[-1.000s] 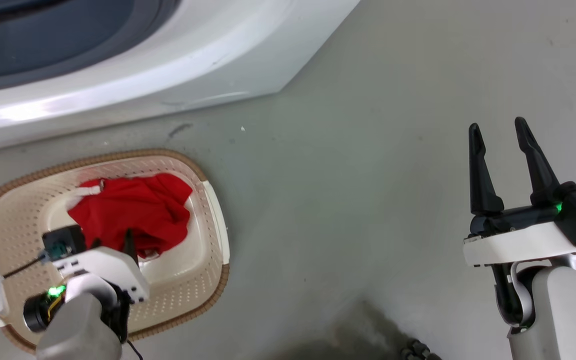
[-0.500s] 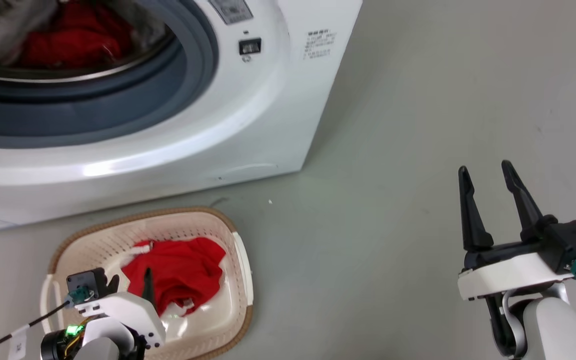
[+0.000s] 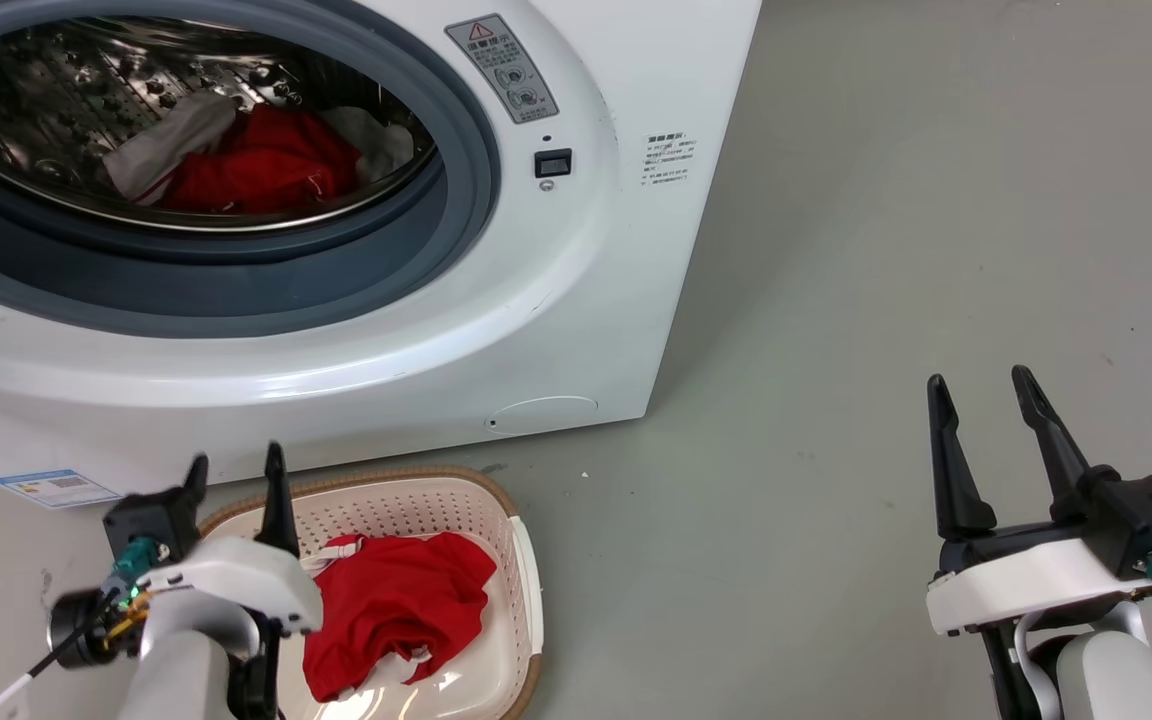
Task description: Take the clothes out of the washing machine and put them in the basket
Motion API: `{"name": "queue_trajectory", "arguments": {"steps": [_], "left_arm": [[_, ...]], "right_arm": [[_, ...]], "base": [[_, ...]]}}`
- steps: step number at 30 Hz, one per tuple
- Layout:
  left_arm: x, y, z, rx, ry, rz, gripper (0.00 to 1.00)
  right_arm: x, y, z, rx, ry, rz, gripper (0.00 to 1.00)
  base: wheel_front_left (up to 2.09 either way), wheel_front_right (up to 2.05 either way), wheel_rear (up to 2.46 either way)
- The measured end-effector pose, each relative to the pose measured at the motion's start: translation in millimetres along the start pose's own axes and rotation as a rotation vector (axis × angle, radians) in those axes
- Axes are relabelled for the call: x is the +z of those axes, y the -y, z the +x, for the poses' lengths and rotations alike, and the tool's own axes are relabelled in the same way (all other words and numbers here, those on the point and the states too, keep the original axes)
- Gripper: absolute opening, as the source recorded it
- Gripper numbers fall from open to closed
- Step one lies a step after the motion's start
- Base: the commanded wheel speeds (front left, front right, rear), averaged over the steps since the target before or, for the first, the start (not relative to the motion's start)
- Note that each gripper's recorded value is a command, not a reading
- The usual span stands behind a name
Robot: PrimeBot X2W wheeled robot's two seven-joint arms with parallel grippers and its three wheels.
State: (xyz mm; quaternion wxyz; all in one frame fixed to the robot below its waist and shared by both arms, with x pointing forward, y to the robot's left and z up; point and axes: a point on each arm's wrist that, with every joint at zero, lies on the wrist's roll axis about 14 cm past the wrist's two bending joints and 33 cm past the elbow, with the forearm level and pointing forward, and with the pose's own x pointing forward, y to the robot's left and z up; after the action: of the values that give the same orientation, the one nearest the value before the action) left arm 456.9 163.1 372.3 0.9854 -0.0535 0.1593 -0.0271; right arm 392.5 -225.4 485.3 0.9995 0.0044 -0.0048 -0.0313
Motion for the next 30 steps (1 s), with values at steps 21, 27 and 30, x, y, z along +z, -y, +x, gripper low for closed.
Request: {"name": "queue_trajectory", "arguments": {"steps": [21, 27, 30], "left_arm": [[125.7, 24.5, 132.2, -0.133, 0.154, 0.203, 1.0], [120.0, 13.2, 186.0, -0.116, -0.001, 0.263, 1.0], [111.5, 12.5, 210.0, -0.113, -0.094, 0.3, 1.0]], "right_arm": [[-22.6, 20.2, 3.8, -0.068, -0.057, 0.047, 1.0], [-36.5, 38.7, 6.1, -0.126, -0.095, 0.051, 1.0], [-44.9, 46.2, 5.3, -0.151, -0.119, 0.055, 1.0]], "base": [[0.0, 0.0, 0.0], [0.0, 0.0, 0.0], [0.0, 0.0, 0.0]]}}
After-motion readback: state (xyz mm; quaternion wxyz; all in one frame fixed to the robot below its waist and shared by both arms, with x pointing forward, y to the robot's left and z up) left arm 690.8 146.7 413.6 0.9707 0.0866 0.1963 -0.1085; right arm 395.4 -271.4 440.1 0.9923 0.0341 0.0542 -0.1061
